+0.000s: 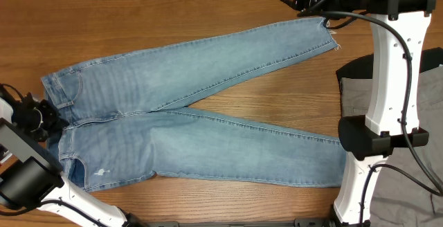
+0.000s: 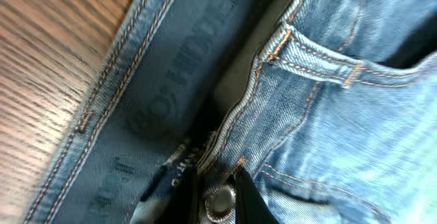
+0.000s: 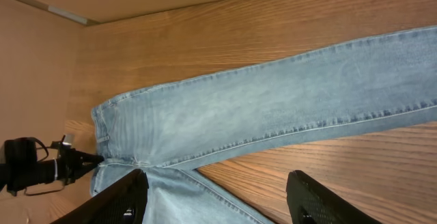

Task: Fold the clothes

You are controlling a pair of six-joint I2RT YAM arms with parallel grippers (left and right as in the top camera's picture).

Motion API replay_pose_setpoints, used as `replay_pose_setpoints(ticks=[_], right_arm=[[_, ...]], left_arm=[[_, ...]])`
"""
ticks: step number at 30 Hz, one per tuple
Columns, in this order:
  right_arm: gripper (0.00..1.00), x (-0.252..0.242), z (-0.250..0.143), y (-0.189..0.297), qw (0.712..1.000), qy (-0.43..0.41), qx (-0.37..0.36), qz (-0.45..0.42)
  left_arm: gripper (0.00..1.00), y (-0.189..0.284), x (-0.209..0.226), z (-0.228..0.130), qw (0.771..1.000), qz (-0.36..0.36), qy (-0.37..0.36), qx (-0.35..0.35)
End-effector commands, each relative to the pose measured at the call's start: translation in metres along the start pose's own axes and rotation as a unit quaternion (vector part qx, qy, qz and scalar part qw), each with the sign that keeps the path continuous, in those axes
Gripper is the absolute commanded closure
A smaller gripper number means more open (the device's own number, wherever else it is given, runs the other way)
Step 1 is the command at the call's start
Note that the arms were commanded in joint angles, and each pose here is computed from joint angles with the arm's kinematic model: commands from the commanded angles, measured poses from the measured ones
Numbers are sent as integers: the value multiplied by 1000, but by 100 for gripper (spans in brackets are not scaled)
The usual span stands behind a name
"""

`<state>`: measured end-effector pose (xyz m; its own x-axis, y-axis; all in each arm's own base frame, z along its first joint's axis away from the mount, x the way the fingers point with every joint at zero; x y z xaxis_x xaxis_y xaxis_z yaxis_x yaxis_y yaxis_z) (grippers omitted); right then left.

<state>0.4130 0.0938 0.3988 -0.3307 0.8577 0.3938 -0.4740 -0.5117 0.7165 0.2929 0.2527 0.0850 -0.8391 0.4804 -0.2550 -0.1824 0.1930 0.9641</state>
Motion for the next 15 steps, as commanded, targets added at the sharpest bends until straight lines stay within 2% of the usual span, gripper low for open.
replay_pose_setpoints(ticks=[1,3,6,8,11,12,15], right_arm=[[32,4,1,5,1000,4,-7,-1],[32,4,1,5,1000,4,-7,-1],[32,4,1,5,1000,4,-7,-1],[32,4,1,5,1000,4,-7,-1],[32,5,1,7,1000,7,-10,-3],[32,5,1,13,1000,10,-16,-10],[32,10,0,36,998,20,-42,-43]], left_arm=[[96,49,-14,24,997,-38,-1,-60],[96,84,-19,34,993,-45,-8,-107],[96,107,-15,39,989,-21,0,-146],[86,106,-13,38,990,-16,3,-143],[79,112,-14,33,990,-19,5,-136],[65,120,-16,31,990,-20,4,-142],[41,153,-23,25,984,-25,-6,-175]])
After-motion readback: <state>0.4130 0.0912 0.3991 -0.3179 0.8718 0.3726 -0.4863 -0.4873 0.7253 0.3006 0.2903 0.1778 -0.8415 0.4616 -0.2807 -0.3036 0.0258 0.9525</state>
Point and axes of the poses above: each gripper's point midway between its finger pads, its own y axis back along the fingers, its own x axis along the line the jaws close on, z = x × y, the point moved 7 cm from there along y, back along the fingers, and after that the axes turned 12 degrees about y, right-handed, at the moved point
